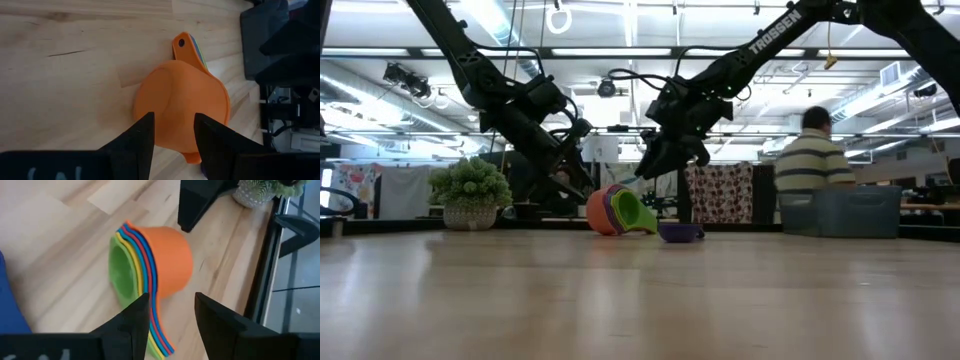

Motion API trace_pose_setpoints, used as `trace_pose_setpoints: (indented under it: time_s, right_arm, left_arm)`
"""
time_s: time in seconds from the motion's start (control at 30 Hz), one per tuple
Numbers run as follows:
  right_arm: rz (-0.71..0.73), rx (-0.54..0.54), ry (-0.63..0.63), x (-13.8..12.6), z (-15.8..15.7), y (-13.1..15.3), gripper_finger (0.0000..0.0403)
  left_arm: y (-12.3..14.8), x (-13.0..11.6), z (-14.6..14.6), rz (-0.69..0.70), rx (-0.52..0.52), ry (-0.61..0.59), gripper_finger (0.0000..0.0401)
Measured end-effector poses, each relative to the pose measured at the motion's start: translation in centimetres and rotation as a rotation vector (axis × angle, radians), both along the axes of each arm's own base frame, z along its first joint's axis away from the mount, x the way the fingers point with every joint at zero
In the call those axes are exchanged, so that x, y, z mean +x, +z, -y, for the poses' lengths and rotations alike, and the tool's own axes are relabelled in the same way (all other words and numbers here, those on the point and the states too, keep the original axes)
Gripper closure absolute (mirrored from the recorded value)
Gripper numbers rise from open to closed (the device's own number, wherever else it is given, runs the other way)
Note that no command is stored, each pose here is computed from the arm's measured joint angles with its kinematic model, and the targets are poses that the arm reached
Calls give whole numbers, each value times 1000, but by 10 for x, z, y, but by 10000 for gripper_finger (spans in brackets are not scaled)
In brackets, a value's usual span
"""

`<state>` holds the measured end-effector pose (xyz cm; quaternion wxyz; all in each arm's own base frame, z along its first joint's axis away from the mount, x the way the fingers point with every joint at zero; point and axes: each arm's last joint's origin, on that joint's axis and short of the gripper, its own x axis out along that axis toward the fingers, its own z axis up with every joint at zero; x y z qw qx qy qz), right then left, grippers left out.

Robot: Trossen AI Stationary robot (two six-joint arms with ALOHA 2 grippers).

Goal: Nest measuring cups in basket
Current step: Put the stack of measuring cups into the black bin

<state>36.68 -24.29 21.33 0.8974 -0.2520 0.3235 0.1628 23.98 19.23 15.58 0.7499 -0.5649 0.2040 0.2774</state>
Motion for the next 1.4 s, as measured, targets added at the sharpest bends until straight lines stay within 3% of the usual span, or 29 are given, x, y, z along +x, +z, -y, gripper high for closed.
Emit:
trace_pose_setpoints:
  time_s: [0.2,0.53,0.73,0.9,1.23,1.4]
  right_arm:
    - [23,-48,-57,-1,15,17,245]
    - [150,-24,-82,-1,33,60,244]
    - [57,132,-151,6,44,20,244]
    - [-31,168,-137,4,41,5,247]
    - [-134,93,-1,-4,29,-15,248]
    - [-157,-39,55,-1,23,-25,248]
  left_arm:
    - [0,0,0,0,0,0,260]
    - [0,0,0,1,-1,0,260]
    - [0,0,0,2,-3,-1,260]
    - [0,0,1,10,-13,-15,260]
    - [0,0,1,12,-14,-19,260]
    - [0,0,1,12,-13,-19,260]
